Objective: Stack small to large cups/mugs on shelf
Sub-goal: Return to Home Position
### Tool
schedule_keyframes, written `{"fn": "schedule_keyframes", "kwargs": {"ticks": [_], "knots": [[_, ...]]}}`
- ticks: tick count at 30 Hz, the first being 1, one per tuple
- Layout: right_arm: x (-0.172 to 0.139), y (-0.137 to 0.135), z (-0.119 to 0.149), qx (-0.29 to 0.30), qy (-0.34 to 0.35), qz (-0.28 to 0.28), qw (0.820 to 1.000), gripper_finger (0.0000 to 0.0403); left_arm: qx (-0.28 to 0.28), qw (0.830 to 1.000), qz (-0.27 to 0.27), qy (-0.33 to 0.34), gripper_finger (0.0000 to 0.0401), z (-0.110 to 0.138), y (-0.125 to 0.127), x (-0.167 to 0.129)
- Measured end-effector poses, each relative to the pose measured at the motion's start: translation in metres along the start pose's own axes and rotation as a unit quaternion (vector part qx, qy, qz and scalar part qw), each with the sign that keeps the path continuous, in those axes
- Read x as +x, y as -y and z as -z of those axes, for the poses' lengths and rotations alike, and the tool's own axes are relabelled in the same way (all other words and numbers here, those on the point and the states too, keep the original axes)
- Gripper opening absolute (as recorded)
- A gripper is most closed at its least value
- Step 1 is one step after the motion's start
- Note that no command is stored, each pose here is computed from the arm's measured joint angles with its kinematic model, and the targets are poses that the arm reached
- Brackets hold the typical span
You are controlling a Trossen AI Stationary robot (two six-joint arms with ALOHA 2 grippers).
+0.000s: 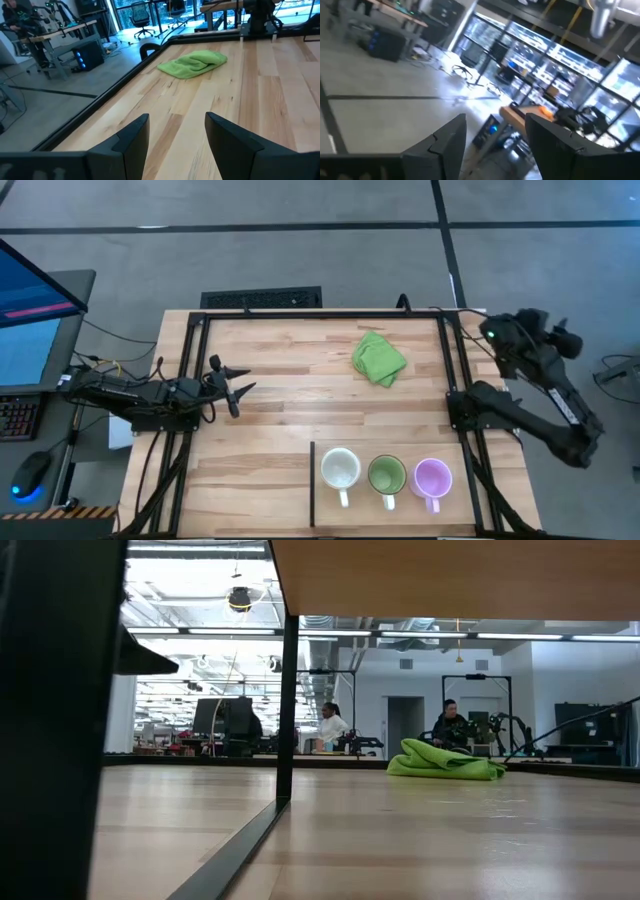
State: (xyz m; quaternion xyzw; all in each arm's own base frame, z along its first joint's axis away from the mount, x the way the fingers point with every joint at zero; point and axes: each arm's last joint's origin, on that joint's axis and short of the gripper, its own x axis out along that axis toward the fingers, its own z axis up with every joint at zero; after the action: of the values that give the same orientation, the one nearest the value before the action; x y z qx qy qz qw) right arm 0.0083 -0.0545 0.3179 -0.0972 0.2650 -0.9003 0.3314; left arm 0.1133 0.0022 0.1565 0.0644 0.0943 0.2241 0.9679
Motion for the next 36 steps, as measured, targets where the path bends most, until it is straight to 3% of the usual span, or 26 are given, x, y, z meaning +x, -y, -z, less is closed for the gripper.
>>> {"fn": "schedule_keyframes", "kwargs": {"ticks": [5, 7, 10, 12, 15, 21, 24, 34, 36], "knots": [[0.001, 0.023, 0.015, 0.057, -0.017, 0.009, 0.998, 0.0225, -0.002, 1.000, 0.003, -0.007, 0.0185, 0.002, 0.000, 0.000], [0.000, 0.025, 0.019, 0.089, -0.035, -0.054, 0.994, 0.0225, -0.002, 1.000, 0.012, -0.007, 0.0185, 0.002, 0.001, 0.000], [-0.002, 0.015, 0.026, 0.090, -0.048, -0.161, 0.982, 0.0225, -0.003, 1.000, 0.028, -0.006, 0.0185, 0.002, 0.002, 0.000], [-0.003, 0.009, 0.030, 0.076, -0.032, -0.179, 0.980, 0.0225, -0.003, 0.999, 0.036, -0.006, 0.0185, 0.002, 0.002, 0.000], [-0.004, 0.000, 0.033, 0.031, -0.006, -0.167, 0.985, 0.0225, -0.010, 0.999, 0.041, -0.006, 0.0185, 0.002, 0.003, 0.000], [-0.001, 0.019, 0.033, 0.004, 0.000, -0.114, 0.993, 0.0225, -0.034, 0.998, 0.048, -0.007, 0.0185, 0.002, 0.003, 0.000], [0.000, 0.032, 0.041, -0.044, -0.027, -0.071, 0.996, 0.0225, -0.035, 0.997, 0.065, -0.006, 0.0185, 0.002, 0.004, 0.000], [-0.015, 0.067, 0.067, -0.080, -0.121, 0.058, 0.988, 0.0225, -0.035, 0.997, 0.066, -0.006, 0.0185, 0.001, 0.004, 0.000], [-0.023, 0.079, 0.073, -0.060, -0.133, 0.083, 0.986, 0.0225, -0.030, 0.997, 0.066, -0.006, 0.0185, 0.001, 0.004, 0.000]]}}
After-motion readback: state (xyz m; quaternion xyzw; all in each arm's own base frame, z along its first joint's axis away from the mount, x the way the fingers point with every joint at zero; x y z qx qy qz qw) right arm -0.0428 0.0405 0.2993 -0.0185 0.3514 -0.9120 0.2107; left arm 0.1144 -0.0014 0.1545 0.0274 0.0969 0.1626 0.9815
